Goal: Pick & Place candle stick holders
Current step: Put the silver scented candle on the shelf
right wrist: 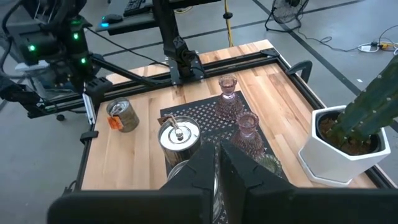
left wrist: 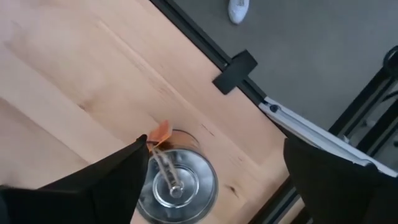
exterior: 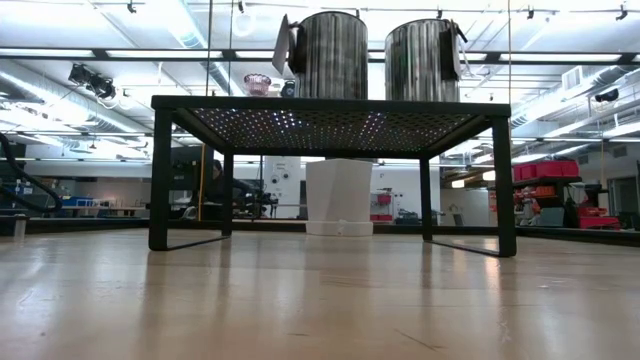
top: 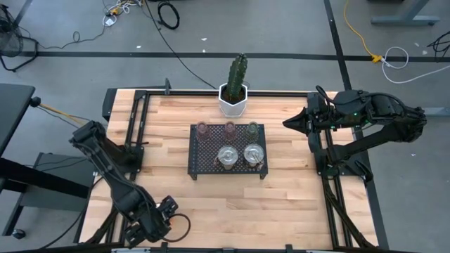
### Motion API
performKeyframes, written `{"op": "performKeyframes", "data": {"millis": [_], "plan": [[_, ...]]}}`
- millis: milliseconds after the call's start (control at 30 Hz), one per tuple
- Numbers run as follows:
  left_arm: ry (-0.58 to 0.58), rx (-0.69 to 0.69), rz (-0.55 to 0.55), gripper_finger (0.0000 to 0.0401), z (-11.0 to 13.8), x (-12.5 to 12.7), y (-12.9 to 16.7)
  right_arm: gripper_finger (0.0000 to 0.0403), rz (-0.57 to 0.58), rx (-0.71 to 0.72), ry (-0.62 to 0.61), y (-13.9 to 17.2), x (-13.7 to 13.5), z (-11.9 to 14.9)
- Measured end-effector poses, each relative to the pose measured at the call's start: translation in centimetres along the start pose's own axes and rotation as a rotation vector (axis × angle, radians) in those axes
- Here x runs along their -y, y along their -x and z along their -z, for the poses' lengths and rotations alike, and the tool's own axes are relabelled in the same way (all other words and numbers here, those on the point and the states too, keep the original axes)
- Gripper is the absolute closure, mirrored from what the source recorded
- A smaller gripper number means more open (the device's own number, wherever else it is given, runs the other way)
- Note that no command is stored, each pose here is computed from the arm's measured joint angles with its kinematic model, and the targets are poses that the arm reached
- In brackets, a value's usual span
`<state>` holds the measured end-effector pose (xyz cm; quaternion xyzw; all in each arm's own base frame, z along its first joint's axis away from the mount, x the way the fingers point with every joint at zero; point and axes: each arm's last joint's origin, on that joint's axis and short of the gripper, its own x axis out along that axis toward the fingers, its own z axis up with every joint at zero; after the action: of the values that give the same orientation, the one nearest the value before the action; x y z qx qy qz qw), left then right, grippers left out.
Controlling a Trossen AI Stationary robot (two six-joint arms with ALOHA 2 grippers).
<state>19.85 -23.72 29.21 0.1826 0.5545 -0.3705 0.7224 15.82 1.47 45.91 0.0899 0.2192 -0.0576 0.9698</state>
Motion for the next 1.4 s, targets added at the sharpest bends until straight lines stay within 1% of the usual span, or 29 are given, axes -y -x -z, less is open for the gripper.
{"op": "performKeyframes", "data": {"millis": [200, 333, 600, 833, 967, 1067, 1233, 1400], "plan": [[0.009, -0.07, -0.002, 0.0004, -0.3, -0.2, -1.8, 0.038, 0.0, 0.0, 0.0, 0.0, 0.0, 0.0], [0.013, -0.1, 0.015, 0.0004, -0.3, -0.3, -2.5, 0.038, 0.001, 0.0, 0.0, 0.0, 0.0, 0.0], [0.012, -0.123, 0.008, 0.0001, -0.1, -0.5, -2.5, 0.038, 0.002, 0.0, 0.0, 0.0, 0.0, 0.0], [-0.008, -0.147, -0.025, 0.0001, 0.1, -0.6, -2.5, 0.038, 0.002, 0.0, 0.0, 0.0, 0.0, 0.0], [-0.028, -0.145, -0.091, 0.0001, 0.1, -0.8, -2.5, 0.038, 0.002, 0.0, 0.0, 0.0, 0.0, 0.0], [-0.035, -0.144, -0.12, 0.0001, 0.1, -0.9, -2.4, 0.038, 0.001, 0.0, 0.0, 0.0, 0.0, 0.0], [-0.034, -0.148, -0.121, 0.0001, 0.1, -0.9, -2.6, 0.038, 0.001, 0.0, 0.0, 0.0, 0.0, 0.0], [-0.035, -0.217, -0.12, 0.0002, 0.1, -0.9, -4.0, 0.038, 0.001, 0.0, 0.0, 0.0, 0.0, 0.0]]}}
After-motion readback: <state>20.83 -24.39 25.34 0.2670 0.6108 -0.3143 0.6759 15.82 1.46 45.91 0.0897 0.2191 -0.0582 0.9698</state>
